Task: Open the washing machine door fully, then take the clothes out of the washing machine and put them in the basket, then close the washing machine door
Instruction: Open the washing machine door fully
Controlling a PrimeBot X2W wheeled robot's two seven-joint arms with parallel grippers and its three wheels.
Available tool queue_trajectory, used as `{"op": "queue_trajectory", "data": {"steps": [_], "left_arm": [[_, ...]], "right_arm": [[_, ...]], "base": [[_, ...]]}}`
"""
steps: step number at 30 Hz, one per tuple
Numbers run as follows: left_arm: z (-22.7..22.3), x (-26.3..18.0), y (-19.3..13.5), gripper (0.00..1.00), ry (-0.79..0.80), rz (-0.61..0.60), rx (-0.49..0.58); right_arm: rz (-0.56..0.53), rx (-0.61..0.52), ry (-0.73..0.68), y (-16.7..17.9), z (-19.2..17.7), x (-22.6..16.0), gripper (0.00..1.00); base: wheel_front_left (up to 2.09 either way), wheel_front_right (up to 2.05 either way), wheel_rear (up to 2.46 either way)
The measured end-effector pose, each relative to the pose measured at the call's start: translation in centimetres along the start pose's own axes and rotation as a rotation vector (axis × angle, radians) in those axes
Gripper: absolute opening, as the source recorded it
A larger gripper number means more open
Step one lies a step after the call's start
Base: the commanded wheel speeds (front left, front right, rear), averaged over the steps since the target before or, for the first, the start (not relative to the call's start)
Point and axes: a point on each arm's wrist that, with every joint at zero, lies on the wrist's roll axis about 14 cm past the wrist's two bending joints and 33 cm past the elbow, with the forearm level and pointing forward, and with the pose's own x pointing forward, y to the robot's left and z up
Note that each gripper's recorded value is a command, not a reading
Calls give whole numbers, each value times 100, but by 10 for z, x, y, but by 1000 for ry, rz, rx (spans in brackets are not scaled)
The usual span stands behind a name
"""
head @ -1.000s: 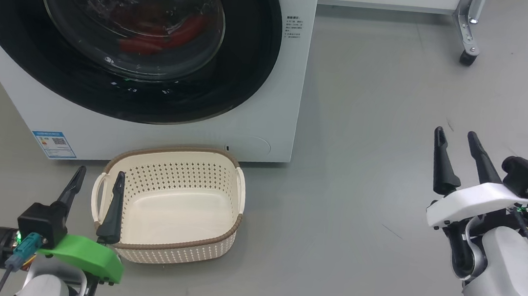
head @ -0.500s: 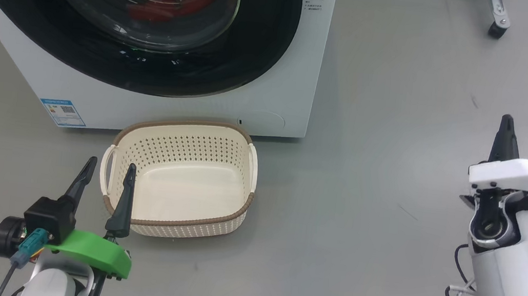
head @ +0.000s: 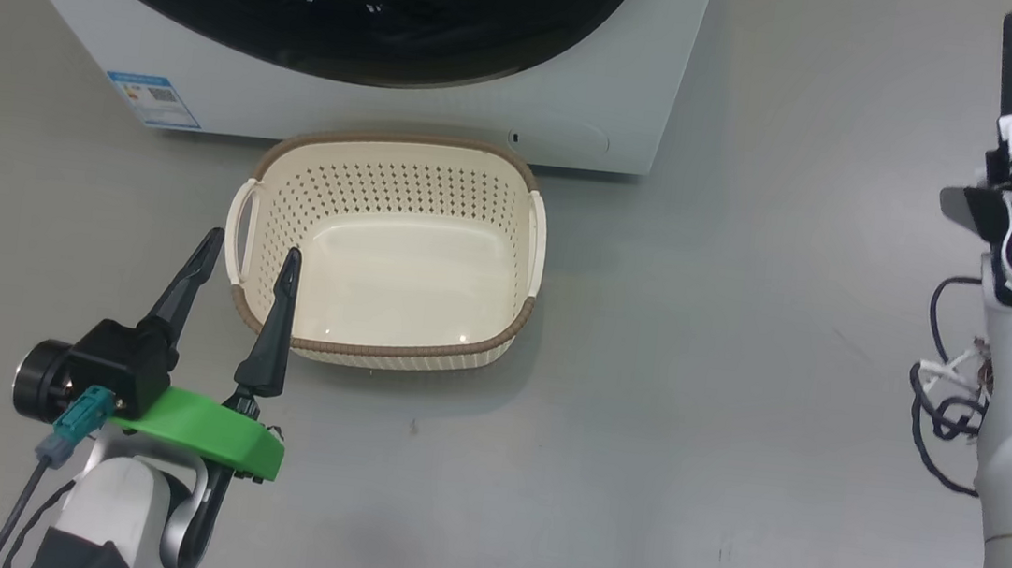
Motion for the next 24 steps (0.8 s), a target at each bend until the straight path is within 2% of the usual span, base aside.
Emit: {"op": "queue_trajectory", "data": {"steps": [7,10,24], "left_arm": [[-5,16,10,100,3,16,-6],[-8,23,13,100,4,22,-23],[-35,45,23,100,49,39,-86]], "right_arm": [[124,122,121,34,-19,48,0],[165,132,187,44,-32,66,0],[222,172,423,63,-82,128,0]], "base": [[0,0,0],[0,0,0],[0,0,0]]}}
